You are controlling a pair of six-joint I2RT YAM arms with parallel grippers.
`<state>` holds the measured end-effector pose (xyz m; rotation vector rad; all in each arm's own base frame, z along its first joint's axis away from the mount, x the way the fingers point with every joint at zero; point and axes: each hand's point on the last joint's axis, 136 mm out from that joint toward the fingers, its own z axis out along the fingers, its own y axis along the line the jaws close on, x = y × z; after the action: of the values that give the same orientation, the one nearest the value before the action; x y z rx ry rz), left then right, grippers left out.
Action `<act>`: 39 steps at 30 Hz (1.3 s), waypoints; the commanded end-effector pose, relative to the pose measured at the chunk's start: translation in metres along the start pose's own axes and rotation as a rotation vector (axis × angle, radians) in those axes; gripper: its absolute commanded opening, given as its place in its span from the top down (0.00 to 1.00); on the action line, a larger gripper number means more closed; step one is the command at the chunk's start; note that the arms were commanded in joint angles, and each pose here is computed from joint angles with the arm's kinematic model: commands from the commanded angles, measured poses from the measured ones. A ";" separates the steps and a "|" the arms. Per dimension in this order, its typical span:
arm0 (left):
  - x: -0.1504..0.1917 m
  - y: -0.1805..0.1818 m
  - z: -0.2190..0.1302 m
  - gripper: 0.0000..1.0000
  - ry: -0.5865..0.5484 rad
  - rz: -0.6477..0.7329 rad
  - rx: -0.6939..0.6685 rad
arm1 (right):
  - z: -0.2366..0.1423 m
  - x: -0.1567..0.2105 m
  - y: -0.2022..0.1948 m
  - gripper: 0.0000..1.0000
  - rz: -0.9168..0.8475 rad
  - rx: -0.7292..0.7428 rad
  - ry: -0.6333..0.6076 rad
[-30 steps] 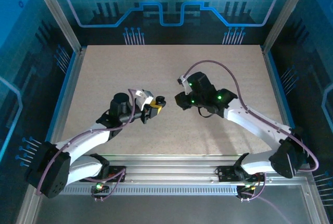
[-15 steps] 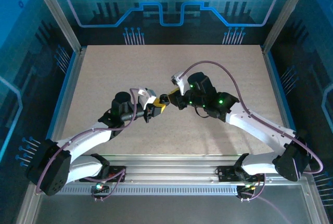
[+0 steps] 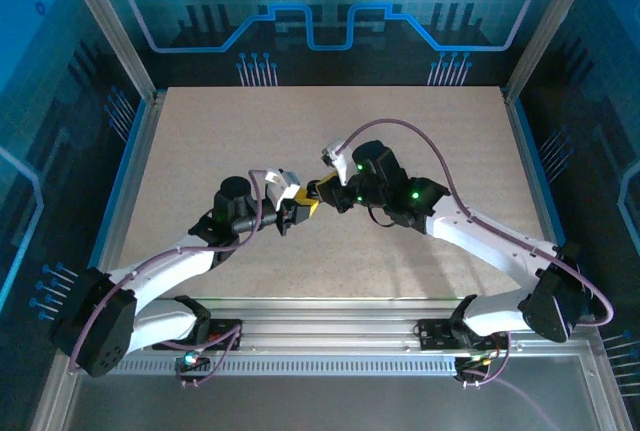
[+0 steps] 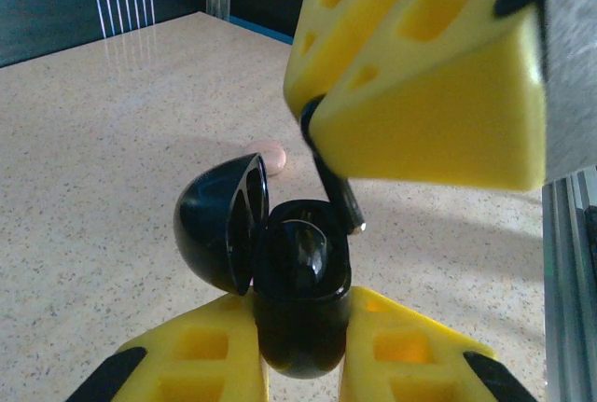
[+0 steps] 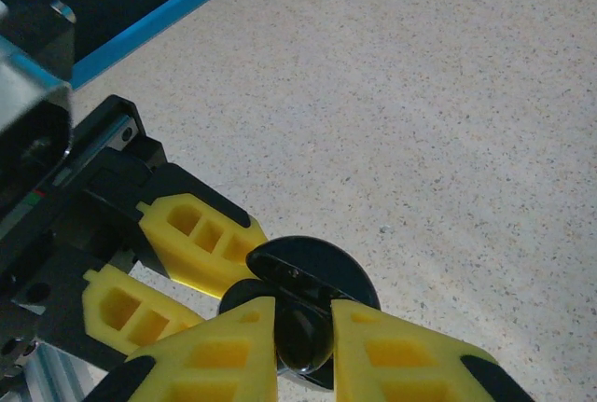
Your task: Insert the wireless bluetooth earbuds into the charging case
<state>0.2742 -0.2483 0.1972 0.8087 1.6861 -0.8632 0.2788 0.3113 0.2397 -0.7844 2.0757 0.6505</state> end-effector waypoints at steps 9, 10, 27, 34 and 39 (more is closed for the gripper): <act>-0.032 -0.013 -0.006 0.95 -0.097 0.067 0.045 | 0.004 0.002 -0.001 0.82 -0.025 0.034 -0.019; -0.032 -0.014 -0.006 0.95 -0.099 0.068 0.045 | 0.004 0.002 -0.001 0.82 -0.026 0.033 -0.022; -0.037 -0.015 -0.005 0.95 -0.136 0.007 0.065 | -0.024 -0.029 -0.001 0.82 -0.051 0.058 -0.222; -0.039 -0.017 -0.003 0.95 -0.156 -0.021 0.083 | -0.025 -0.040 0.005 0.82 -0.065 0.029 -0.261; -0.040 -0.018 -0.003 0.95 -0.157 -0.027 0.088 | -0.024 -0.046 0.008 0.82 -0.080 0.022 -0.278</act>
<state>0.2739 -0.2543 0.2312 0.7403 1.5790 -0.9560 0.2858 0.3055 0.2777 -0.6979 1.8534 0.6319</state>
